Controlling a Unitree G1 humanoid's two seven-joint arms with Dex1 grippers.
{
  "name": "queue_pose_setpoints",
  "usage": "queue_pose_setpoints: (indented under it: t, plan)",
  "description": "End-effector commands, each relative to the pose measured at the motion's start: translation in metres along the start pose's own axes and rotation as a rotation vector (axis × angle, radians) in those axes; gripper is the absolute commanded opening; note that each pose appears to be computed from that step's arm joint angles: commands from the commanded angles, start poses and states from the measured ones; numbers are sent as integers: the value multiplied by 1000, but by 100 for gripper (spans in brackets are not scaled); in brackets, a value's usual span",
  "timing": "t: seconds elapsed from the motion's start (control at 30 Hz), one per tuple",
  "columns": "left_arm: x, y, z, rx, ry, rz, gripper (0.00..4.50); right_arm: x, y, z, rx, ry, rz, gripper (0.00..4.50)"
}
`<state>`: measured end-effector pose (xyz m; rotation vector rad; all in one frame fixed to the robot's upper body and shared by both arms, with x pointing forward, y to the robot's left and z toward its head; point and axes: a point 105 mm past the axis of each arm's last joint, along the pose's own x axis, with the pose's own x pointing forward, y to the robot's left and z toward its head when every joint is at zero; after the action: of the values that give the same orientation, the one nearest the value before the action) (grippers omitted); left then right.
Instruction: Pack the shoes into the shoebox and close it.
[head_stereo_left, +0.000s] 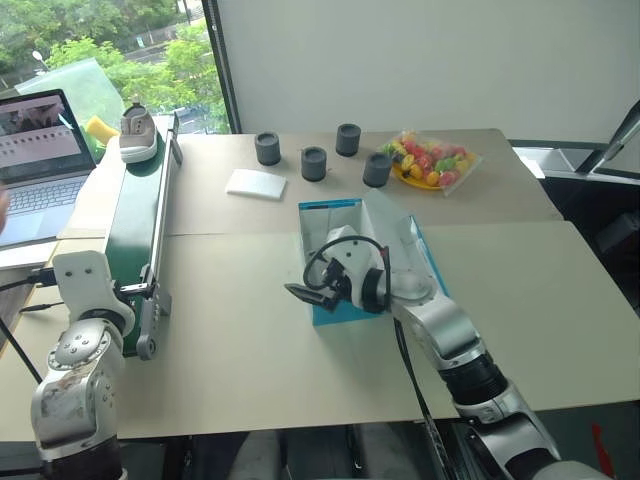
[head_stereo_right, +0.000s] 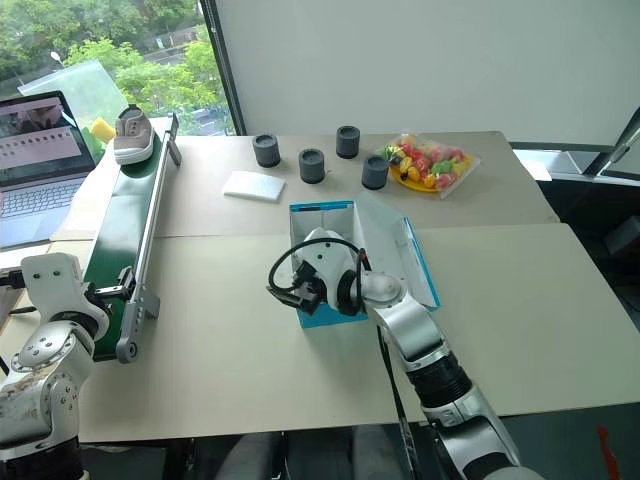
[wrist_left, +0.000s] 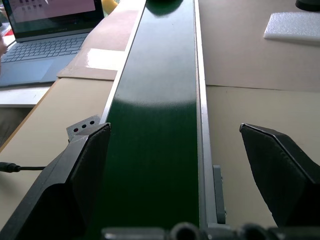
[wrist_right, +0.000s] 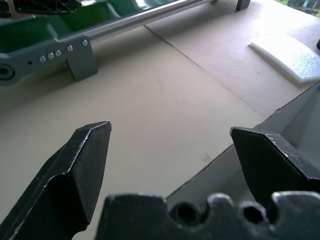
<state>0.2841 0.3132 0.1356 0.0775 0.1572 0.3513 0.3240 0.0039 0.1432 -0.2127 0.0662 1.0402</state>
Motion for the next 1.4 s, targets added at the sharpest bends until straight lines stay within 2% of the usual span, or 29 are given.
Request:
queue_pose_setpoints:
  t: [0.03, 0.5, 0.97, 1.4]
  plan:
    - [-1, 4, 8, 15, -35, 20, 442, -4, -3, 16, -27, -43, -14, 450]
    - [5, 6, 13, -15, -33, 15, 442, -6, -3, 13, -16, -36, -35, 450]
    - [7, 17, 13, -9, -16, 78, 442, -5, -8, 22, -13, -60, -52, 450]
    - [7, 25, 1, -35, 36, 110, 442, -7, -8, 25, -3, -64, -59, 450]
